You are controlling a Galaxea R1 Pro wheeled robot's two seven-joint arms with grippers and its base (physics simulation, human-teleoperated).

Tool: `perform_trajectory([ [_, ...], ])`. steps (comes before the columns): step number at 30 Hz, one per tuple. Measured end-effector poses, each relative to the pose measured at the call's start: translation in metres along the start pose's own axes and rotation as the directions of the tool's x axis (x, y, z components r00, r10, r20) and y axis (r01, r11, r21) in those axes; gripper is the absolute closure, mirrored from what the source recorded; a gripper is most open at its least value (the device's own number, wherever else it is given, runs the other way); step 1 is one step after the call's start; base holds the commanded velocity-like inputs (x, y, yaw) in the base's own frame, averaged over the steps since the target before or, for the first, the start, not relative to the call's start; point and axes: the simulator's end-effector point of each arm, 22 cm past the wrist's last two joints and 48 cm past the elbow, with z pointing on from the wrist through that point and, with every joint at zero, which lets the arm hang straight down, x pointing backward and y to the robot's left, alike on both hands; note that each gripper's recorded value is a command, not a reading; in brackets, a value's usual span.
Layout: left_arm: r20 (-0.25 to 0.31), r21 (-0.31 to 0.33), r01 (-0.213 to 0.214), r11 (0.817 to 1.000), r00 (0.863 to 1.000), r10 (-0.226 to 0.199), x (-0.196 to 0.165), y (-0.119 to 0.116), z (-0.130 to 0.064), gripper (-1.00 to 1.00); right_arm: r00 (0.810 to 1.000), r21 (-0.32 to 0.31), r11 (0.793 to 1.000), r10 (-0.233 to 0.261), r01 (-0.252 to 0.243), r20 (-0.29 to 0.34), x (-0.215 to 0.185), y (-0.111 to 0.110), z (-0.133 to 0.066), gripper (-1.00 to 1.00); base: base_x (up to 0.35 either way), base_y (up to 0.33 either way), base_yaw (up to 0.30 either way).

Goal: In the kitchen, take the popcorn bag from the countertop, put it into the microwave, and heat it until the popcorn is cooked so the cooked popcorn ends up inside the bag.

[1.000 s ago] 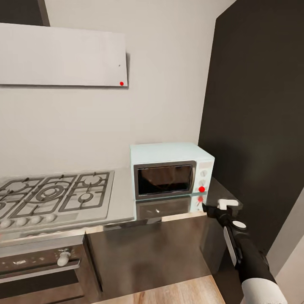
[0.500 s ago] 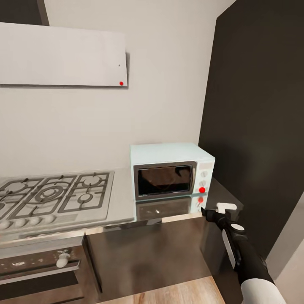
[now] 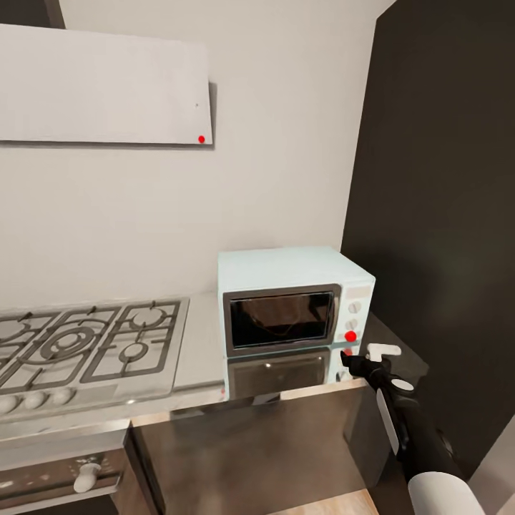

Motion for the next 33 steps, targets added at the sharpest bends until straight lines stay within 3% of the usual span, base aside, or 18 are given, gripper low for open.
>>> perform_trajectory([
  [11, 0.000, 0.000, 0.000, 1.000, 1.000, 0.000, -0.0003, 0.0000, -0.0001, -1.00, 1.000, 0.000, 1.000, 0.001, -0.001, -0.002, 0.0004, -0.0002, 0.0000, -1.00, 0.106, -0.035, 0.000],
  [12, 0.000, 0.000, 0.000, 1.000, 1.000, 0.000, -0.0002, 0.0000, 0.0000, -1.00, 1.000, 0.000, 1.000, 0.001, -0.001, -0.002, 0.0004, -0.0001, 0.0000, 1.00, 0.004, -0.002, 0.000],
  [25, 0.001, 0.000, 0.000, 1.000, 1.000, 0.000, -0.0005, 0.0000, -0.0001, -1.00, 1.000, -0.001, 1.000, 0.001, -0.001, -0.002, 0.0006, -0.0001, 0.0000, 1.00, 0.001, 0.000, 0.000],
  [33, 0.000, 0.000, 0.000, 1.000, 1.000, 0.000, 0.0001, 0.0000, -0.0001, -1.00, 1.000, -0.001, 1.000, 0.001, -0.001, -0.002, 0.0004, -0.0001, -0.0003, 1.00, 0.235, 0.000, 0.000],
])
